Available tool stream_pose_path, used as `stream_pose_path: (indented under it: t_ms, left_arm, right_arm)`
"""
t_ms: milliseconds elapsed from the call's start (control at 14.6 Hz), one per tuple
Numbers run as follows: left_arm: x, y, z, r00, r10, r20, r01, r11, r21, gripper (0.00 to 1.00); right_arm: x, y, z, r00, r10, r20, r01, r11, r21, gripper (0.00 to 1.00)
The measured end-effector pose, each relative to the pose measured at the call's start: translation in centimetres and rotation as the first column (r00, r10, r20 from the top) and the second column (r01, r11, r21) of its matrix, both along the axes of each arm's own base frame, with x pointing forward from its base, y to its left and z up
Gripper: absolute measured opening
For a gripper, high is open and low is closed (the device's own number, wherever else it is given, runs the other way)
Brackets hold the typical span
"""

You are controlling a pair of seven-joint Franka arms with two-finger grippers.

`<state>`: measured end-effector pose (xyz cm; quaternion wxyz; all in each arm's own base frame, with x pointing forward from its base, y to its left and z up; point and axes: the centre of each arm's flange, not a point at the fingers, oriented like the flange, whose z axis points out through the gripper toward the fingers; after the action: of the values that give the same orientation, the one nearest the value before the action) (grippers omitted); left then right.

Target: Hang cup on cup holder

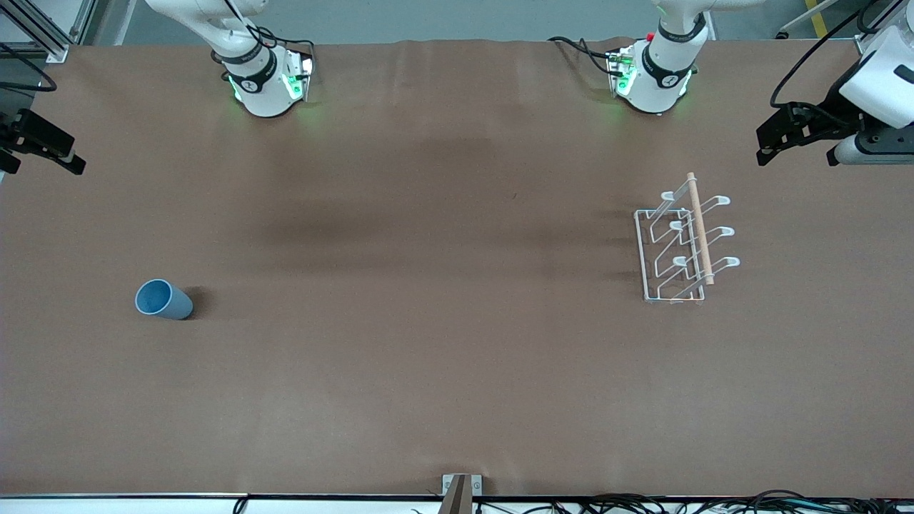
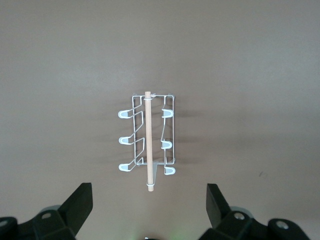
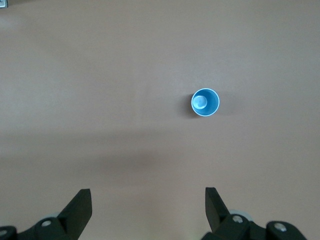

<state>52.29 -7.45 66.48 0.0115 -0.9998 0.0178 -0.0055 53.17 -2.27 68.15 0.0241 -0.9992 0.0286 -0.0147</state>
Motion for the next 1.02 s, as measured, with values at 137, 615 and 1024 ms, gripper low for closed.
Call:
stream_pose_path:
  t_ms: [137, 615, 1024]
  left_arm:
    - [0.0, 0.0, 0.0, 1.000, 0.000, 0.001, 0.000, 1.000, 0.000, 1.00]
    - [0.0, 0.0, 0.5, 1.000, 0.000, 0.011, 0.000, 1.000, -0.002, 1.00]
    - [0.1, 0.1, 0.4, 1.000, 0.002, 0.008, -0.001, 1.000, -0.002, 1.00]
  right_arm:
    - [0.0, 0.0, -0.1, 1.000, 0.000, -0.001, 0.000, 1.000, 0.000, 1.00]
    - [0.0, 0.0, -0.1, 1.000, 0.001, -0.002, -0.001, 1.000, 0.000, 1.00]
    - [0.3, -1.8, -0.3, 1.000, -0.030, 0.003, 0.030, 1.000, 0.000, 1.00]
